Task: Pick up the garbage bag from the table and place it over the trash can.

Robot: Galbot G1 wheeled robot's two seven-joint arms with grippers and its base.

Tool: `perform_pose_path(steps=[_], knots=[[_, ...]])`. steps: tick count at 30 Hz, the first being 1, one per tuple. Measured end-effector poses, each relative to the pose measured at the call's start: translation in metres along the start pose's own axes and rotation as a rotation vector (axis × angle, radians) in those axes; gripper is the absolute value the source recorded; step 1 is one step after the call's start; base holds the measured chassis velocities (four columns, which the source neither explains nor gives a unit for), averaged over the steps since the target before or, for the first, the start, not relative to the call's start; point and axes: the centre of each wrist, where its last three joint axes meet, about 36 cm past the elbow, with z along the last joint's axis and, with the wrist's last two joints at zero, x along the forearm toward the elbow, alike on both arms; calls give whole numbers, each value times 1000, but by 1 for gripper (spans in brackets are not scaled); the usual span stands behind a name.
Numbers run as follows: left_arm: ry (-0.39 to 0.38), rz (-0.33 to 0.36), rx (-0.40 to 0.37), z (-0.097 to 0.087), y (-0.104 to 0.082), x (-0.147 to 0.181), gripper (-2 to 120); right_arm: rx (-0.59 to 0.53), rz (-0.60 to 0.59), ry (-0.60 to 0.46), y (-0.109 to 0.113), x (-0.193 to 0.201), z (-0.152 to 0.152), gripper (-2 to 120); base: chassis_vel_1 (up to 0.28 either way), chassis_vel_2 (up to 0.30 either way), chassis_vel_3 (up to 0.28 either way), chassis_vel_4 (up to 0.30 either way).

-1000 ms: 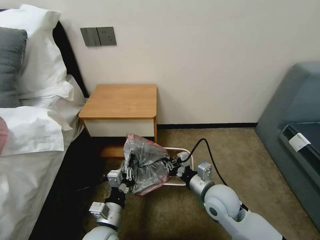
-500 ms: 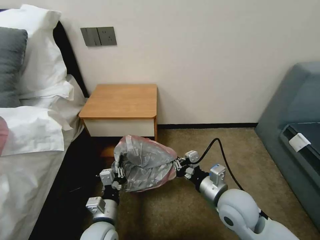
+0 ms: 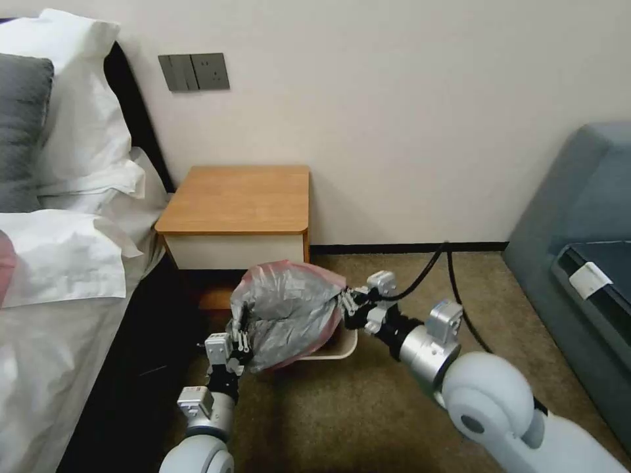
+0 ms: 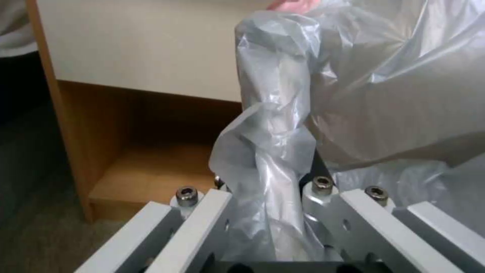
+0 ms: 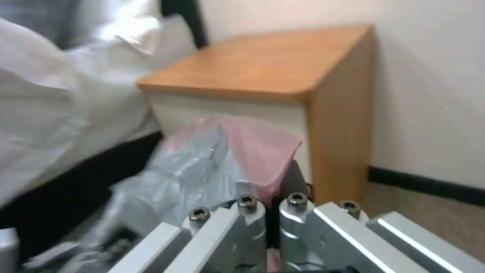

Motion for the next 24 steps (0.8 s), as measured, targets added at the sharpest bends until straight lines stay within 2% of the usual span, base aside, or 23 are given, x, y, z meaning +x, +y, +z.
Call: perform_pose_path(steps=[10,17,24], knots=[[-45,60,60,-2,-4,5,7,-91,98,198,-43,-36,-16,0,0,0,0,0],[-59,57,129,-6,-1,3,7,-189,136,284,-60,-25,-31,0,0,0,0,0],[-67,86,234,-16,5,-2,7,-349,92,339,-73,-12,-28,0,0,0,0,0]])
